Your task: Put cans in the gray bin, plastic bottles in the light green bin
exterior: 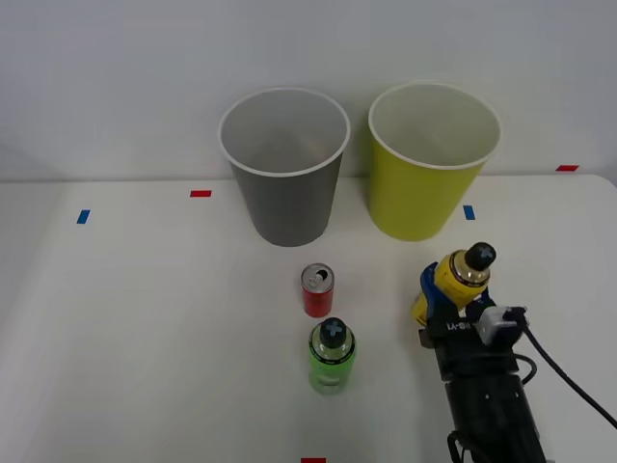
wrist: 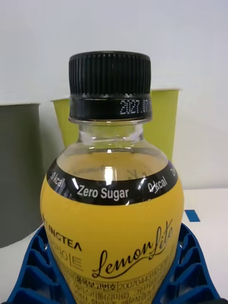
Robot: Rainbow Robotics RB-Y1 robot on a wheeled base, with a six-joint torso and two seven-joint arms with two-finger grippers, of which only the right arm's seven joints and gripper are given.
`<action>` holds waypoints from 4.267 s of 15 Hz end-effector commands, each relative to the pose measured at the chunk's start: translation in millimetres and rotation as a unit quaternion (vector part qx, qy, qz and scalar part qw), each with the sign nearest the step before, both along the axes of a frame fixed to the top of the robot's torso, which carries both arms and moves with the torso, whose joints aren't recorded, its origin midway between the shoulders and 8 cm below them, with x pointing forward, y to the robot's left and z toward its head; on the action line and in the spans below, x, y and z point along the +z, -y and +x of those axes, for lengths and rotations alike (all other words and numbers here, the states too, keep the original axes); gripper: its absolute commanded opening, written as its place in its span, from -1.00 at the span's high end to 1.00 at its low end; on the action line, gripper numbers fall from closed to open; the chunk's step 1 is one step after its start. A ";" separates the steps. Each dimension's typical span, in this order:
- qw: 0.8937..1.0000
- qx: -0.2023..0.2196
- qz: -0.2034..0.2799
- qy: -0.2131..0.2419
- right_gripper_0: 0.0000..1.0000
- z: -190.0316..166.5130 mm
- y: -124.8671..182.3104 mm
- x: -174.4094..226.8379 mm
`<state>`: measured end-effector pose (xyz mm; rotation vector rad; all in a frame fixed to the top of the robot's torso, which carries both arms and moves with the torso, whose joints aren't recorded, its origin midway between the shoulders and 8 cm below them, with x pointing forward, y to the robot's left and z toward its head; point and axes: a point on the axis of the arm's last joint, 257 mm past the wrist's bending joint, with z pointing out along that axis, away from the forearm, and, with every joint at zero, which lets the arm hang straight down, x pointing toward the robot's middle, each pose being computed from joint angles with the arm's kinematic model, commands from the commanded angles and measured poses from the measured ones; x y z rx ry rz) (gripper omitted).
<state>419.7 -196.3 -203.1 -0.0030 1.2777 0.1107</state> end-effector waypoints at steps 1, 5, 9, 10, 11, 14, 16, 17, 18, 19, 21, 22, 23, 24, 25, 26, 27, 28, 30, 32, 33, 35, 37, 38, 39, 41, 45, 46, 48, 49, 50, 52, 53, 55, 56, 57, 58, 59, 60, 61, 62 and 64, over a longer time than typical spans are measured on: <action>0.999 0.015 0.029 0.014 1.00 -19.3 5.7 22.0; 0.993 0.059 0.092 0.034 1.00 -17.9 -9.5 80.9; 0.981 0.090 0.161 0.058 1.00 -5.1 -14.4 160.4; 0.978 0.094 0.172 0.072 1.00 -0.8 -13.3 173.5; 0.972 0.102 0.192 0.093 1.00 4.8 -14.1 193.5; 0.962 0.118 0.220 0.113 1.00 25.7 -17.8 233.3; 0.964 0.117 0.213 0.105 1.00 45.2 -15.5 253.6; 0.966 0.118 0.207 0.099 1.00 55.6 -13.2 264.6; 0.968 0.118 0.202 0.092 1.00 62.3 -10.3 270.5; 0.970 0.117 0.197 0.080 1.00 69.5 -8.3 272.6; 0.972 0.115 0.192 0.068 1.00 80.4 -5.5 277.9; 0.972 0.112 0.196 0.070 1.00 88.9 -2.8 280.0; 0.971 0.110 0.200 0.075 1.00 101.5 -2.1 280.8; 0.971 0.105 0.200 0.077 1.00 112.4 0.3 279.7; 0.973 0.099 0.196 0.074 1.00 126.3 2.8 276.4; 0.975 0.093 0.189 0.071 1.00 133.9 4.7 275.5; 0.978 0.089 0.179 0.067 1.00 140.2 4.9 272.7; 0.981 0.085 0.166 0.062 1.00 146.9 5.6 269.5; 0.984 0.079 0.152 0.054 1.00 158.4 8.8 265.3; 0.987 0.070 0.139 0.044 1.00 169.2 12.2 256.4; 0.988 0.068 0.133 0.042 1.00 170.1 12.0 255.6; 0.990 0.069 0.117 0.031 1.00 171.9 6.2 249.5; 0.991 0.072 0.109 0.030 1.00 171.7 -0.7 248.6; 0.991 0.074 0.109 0.030 1.00 171.7 -2.2 249.3; 0.991 0.074 0.111 0.030 1.00 171.6 -2.3 248.3; 0.990 0.074 0.115 0.030 0.78 171.6 -1.8 248.3; 0.989 0.074 0.123 0.029 -0.74 171.6 -1.0 248.1; 0.989 0.075 0.126 0.029 -0.85 171.6 -1.6 248.1; 0.987 0.079 0.134 0.029 -0.95 171.3 -2.8 248.2; 0.987 0.080 0.135 0.029 -0.98 171.3 -3.5 249.0; 0.987 0.079 0.134 0.029 -1.00 171.3 -3.2 248.2; 0.987 0.081 0.136 0.028 -1.00 171.2 -3.5 248.3; 0.987 0.082 0.138 0.028 -1.00 171.2 -3.7 248.3; 0.986 0.082 0.139 0.029 -1.00 171.0 -3.6 248.7; 0.986 0.084 0.141 0.029 -1.00 171.0 -3.9 248.8; 0.986 0.084 0.141 0.028 -1.00 171.1 -4.0 248.4; 0.986 0.084 0.142 0.028 -1.00 171.1 -4.1 248.4; 0.986 0.085 0.142 0.029 -1.00 170.9 -4.9 248.8; 0.986 0.086 0.143 0.029 -1.00 170.8 -5.0 248.8; 0.986 0.086 0.143 0.029 -1.00 170.8 -5.1 248.8; 0.985 0.086 0.144 0.028 -1.00 170.9 -5.6 248.4; 0.985 0.087 0.145 0.028 -1.00 170.9 -5.7 248.4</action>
